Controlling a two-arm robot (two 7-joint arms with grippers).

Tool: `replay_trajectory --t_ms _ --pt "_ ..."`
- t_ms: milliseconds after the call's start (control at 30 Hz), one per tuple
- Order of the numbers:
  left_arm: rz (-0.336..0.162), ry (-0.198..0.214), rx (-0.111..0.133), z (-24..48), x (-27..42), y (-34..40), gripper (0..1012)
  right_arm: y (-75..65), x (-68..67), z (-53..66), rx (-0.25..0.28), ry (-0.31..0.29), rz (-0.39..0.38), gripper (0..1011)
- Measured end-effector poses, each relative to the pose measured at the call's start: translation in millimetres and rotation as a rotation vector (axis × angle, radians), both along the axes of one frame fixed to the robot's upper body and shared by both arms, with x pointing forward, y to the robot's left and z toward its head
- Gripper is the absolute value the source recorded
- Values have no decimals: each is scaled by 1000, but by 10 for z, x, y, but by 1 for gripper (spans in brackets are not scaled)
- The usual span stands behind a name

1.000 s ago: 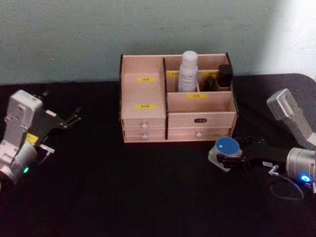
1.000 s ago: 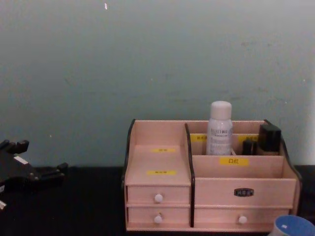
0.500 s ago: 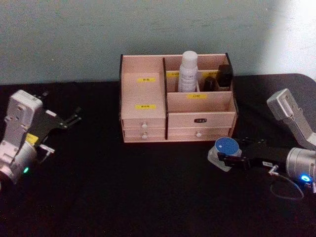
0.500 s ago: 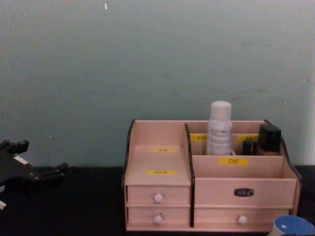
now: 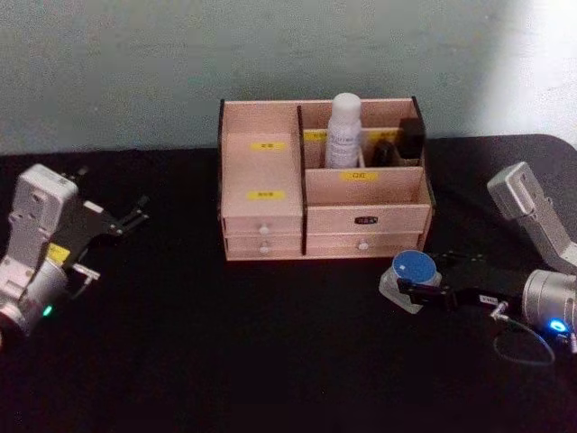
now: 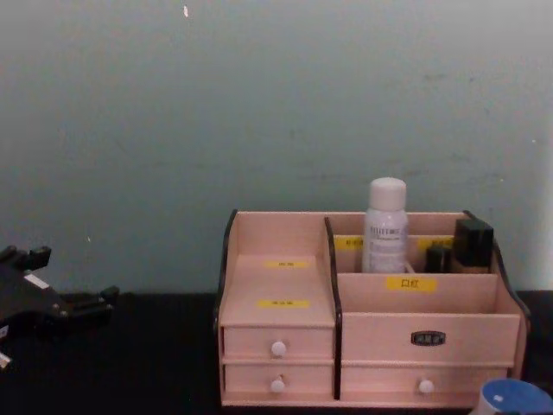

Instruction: Pick up the facial cleanser and watermelon frost from the table and place them into the tiered storage box.

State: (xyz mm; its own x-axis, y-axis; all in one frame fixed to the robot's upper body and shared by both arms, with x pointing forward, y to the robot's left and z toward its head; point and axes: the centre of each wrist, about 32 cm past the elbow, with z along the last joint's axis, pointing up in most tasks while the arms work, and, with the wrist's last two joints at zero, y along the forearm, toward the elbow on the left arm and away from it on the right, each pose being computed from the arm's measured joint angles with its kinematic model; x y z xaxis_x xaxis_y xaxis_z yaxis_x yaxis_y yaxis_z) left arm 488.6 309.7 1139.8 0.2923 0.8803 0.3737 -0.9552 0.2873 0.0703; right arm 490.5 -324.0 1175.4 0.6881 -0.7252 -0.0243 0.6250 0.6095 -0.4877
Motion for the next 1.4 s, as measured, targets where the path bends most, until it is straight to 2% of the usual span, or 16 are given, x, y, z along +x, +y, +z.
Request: replay_trajectory --t_ms 300,633,1067,1400 --pt "0 0 0 0 0 0 1001 -30 2 51 25 -17 10 707" --pt "0 0 0 0 0 0 1001 -38 4 197 70 -43 118 707" --pt "0 0 0 0 0 0 1001 162 188 436 79 -105 208 707" --pt "0 0 0 0 0 0 1001 337 350 551 103 -142 250 707"
